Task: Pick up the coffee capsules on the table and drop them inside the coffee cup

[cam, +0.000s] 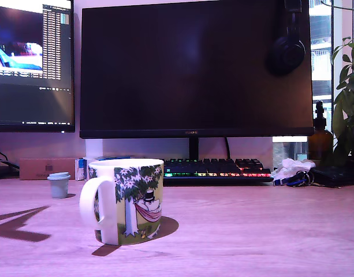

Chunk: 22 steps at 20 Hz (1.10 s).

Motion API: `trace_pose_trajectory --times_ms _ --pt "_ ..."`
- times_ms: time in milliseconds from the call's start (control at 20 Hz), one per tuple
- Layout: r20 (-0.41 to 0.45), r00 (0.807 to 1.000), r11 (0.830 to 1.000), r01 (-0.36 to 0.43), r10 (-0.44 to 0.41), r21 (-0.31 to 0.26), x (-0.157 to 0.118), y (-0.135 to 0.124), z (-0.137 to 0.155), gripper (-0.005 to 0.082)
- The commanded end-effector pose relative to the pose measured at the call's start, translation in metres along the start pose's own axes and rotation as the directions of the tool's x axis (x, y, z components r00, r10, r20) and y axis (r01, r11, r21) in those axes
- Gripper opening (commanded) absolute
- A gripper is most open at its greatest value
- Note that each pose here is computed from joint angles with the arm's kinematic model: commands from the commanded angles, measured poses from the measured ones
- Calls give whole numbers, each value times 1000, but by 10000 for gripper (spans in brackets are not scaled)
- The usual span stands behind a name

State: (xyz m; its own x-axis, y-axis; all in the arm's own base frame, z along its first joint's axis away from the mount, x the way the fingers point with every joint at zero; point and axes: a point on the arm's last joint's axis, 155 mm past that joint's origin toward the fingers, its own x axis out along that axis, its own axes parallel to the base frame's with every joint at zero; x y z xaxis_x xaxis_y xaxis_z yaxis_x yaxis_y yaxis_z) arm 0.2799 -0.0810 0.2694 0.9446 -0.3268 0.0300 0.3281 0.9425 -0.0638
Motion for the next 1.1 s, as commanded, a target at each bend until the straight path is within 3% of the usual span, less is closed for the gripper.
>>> trace_pose_trajectory --times_ms 0,500,800,1050 --pt "-47 999 1000 -3 3 -1 2 3 -31 -19" --pt "-129 992 998 -17 9 -61 -5 7 -103 -19" --pt "-185 983 996 -29 12 -89 -11 8 -130 -19" --pt "-239 967 989 -112 87 -93 -15 22 -144 -19"
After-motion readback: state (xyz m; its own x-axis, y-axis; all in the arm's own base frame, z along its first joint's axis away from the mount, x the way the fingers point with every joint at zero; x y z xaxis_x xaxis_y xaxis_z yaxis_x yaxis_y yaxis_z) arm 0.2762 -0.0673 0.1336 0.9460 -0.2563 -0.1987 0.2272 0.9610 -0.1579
